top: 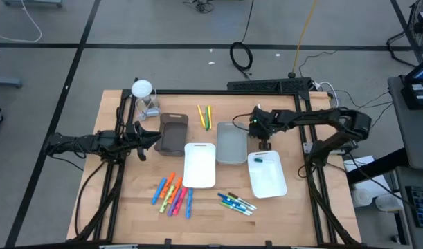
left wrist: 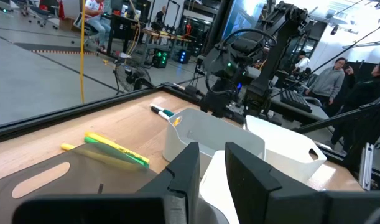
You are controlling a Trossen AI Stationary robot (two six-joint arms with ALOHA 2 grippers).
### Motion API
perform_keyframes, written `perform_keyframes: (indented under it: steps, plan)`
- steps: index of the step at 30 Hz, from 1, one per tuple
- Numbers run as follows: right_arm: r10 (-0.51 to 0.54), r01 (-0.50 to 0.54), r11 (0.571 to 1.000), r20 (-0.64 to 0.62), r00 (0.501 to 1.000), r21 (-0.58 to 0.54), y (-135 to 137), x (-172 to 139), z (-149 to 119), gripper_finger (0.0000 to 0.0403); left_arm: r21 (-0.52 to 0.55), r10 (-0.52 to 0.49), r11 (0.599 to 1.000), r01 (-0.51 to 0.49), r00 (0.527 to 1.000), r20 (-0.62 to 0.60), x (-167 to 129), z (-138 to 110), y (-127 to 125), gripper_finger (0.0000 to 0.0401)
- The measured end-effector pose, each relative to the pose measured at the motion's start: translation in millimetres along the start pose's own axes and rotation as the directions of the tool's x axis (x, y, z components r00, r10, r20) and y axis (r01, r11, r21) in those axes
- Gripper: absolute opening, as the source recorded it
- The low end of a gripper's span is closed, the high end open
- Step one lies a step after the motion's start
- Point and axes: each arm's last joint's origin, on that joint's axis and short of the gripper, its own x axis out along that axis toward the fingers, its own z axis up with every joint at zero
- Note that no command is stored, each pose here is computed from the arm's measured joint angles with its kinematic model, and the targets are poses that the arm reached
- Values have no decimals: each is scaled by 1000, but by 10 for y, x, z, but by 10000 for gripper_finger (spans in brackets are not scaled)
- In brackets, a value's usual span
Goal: Pick & Place Markers
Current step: Put the bottom black mini marker into the right white bin
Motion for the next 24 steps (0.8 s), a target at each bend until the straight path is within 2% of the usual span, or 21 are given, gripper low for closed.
perform_keyframes:
  steps: [5,13,15,19,24]
  plan:
    - [-113,111,993,59,992,36,-30,-266,4,16,0,0,1000,0,1000,0,0,0,0,79]
    - [-163,129,981,257,953,143,73,-738,7,16,0,0,1000,0,1000,0,0,0,0,79]
    - [-154,111,983,318,936,149,144,-859,10,16,0,0,1000,0,1000,0,0,0,0,79]
    - [-65,-2,988,428,902,154,314,-1046,11,16,0,1,1000,-1,1000,0,0,0,0,79]
    - [42,-138,978,499,866,157,536,-1198,4,16,0,0,1000,0,1000,0,0,0,0,79]
